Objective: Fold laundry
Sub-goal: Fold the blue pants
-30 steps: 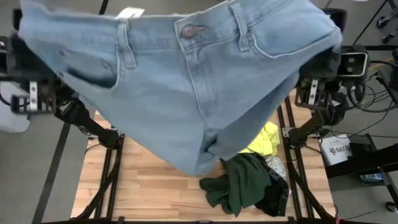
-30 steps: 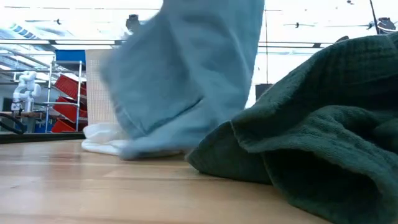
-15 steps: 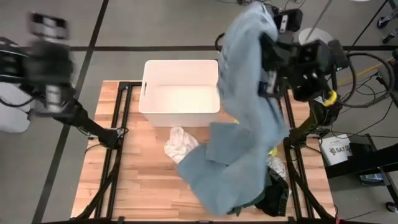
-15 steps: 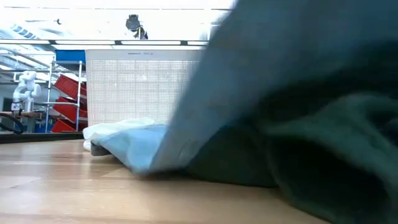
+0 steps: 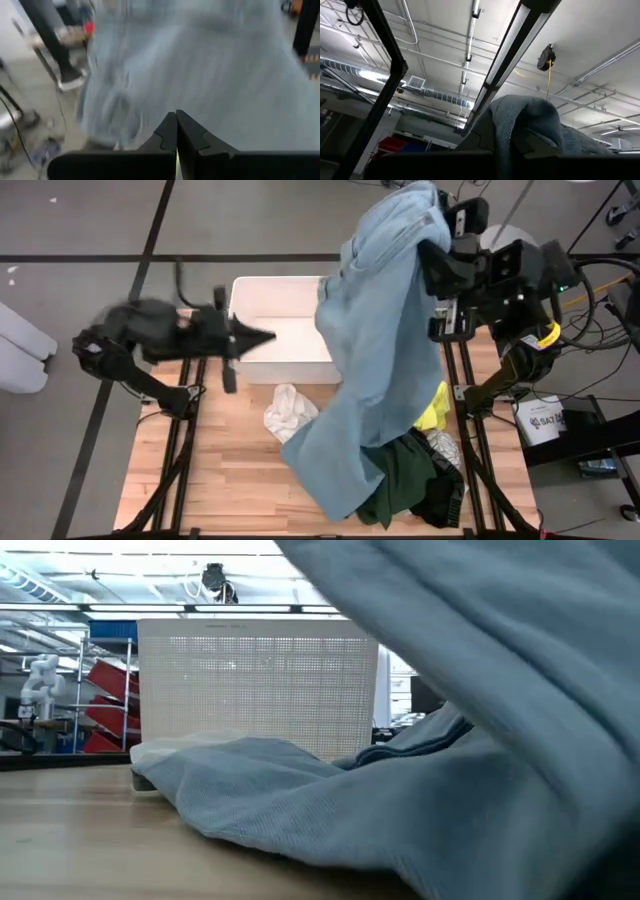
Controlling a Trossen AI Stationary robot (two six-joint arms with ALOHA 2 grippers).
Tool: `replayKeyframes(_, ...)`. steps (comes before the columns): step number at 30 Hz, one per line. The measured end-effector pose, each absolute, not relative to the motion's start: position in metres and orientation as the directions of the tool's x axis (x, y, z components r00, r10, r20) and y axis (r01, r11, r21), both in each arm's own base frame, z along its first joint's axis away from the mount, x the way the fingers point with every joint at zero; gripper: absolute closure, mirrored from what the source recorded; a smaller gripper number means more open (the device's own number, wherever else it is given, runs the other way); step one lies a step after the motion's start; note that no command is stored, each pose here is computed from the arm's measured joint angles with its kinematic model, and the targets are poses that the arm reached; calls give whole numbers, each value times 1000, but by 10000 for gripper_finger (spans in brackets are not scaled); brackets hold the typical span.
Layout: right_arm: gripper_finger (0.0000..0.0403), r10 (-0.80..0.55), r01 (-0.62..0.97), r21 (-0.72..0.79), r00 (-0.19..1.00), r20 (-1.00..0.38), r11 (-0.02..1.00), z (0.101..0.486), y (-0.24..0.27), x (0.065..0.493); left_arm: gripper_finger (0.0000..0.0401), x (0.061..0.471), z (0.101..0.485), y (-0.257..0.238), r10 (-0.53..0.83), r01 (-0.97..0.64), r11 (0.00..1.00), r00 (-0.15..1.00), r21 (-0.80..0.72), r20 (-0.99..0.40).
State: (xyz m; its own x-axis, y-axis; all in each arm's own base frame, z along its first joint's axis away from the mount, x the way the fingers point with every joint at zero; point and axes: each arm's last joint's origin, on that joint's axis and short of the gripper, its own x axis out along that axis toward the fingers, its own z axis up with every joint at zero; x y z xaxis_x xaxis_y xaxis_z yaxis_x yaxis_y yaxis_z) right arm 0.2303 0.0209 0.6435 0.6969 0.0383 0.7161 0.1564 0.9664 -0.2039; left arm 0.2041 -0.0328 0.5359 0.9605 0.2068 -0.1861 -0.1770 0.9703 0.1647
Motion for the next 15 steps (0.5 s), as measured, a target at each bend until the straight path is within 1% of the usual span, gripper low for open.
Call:
replayKeyframes(2,403,41,127,-191,723,690,973,641,21,232,401,212,499,-30,233,-206,970,938,125,-258)
replayKeyframes(3,403,44,104,-177,736,676,979,640,21,232,401,216,479,-28,241,-225,970,932,91,-271)
replayKeyframes(5,403,47,55,-138,768,639,989,638,21,232,401,220,437,-27,226,-231,973,942,7,-247)
replayKeyframes(6,403,48,37,-122,779,625,992,637,21,229,401,220,417,-27,188,-203,978,958,-50,-219)
replayKeyframes(7,403,49,23,-110,793,607,994,636,21,227,401,219,400,-27,130,-150,981,979,-120,-155)
replayKeyframes(9,403,51,11,-101,807,589,995,636,20,223,401,216,372,-27,21,-12,966,999,-258,32)
replayKeyframes(12,403,53,-6,-86,821,569,996,635,20,223,401,217,320,-25,4,65,919,984,-388,176)
replayKeyframes(13,403,55,-16,-74,824,563,997,634,21,224,401,217,306,-24,16,69,910,979,-410,202)
replayKeyframes(15,403,56,-30,-56,830,555,998,633,21,226,400,218,280,-20,45,47,906,977,-420,206)
